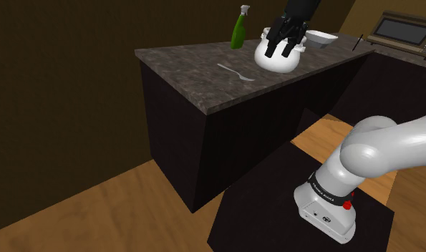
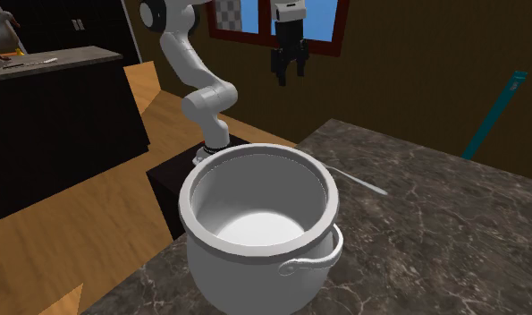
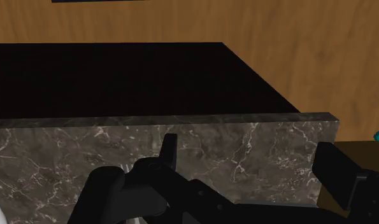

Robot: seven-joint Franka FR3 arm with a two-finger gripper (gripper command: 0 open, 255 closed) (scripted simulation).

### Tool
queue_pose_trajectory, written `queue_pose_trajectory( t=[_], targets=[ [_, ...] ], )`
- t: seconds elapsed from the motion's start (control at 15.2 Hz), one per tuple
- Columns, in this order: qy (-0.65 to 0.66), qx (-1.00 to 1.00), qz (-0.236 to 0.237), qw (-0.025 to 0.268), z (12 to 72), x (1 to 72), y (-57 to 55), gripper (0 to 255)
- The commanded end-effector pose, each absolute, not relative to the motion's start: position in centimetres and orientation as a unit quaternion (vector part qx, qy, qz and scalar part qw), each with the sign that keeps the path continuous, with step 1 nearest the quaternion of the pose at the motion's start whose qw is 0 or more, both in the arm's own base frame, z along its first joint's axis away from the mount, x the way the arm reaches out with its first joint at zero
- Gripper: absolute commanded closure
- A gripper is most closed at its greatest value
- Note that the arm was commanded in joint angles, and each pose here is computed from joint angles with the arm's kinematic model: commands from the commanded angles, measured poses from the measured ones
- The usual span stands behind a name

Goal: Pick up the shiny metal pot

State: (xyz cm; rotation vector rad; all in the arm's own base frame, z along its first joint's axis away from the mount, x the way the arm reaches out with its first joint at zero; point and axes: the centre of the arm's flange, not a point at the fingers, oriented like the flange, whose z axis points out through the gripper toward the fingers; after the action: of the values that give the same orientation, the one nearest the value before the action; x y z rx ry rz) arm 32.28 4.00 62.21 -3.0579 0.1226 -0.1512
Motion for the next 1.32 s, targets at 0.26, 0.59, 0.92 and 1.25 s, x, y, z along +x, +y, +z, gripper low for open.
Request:
queue_pose_trajectory(
  t=[0.26, 0.59, 0.92, 1.25],
  targets=[
    [0.046, -0.997, -0.043, 0.035, 62.4, 35.7, -0.1, 0],
    [0.053, -0.997, -0.035, 0.031, 62.6, 39.8, -5.3, 0],
    [0.061, -0.997, -0.027, 0.027, 62.8, 43.9, -10.5, 0],
    [0.068, -0.997, -0.019, 0.023, 62.9, 47.9, -15.8, 0]
  ],
)
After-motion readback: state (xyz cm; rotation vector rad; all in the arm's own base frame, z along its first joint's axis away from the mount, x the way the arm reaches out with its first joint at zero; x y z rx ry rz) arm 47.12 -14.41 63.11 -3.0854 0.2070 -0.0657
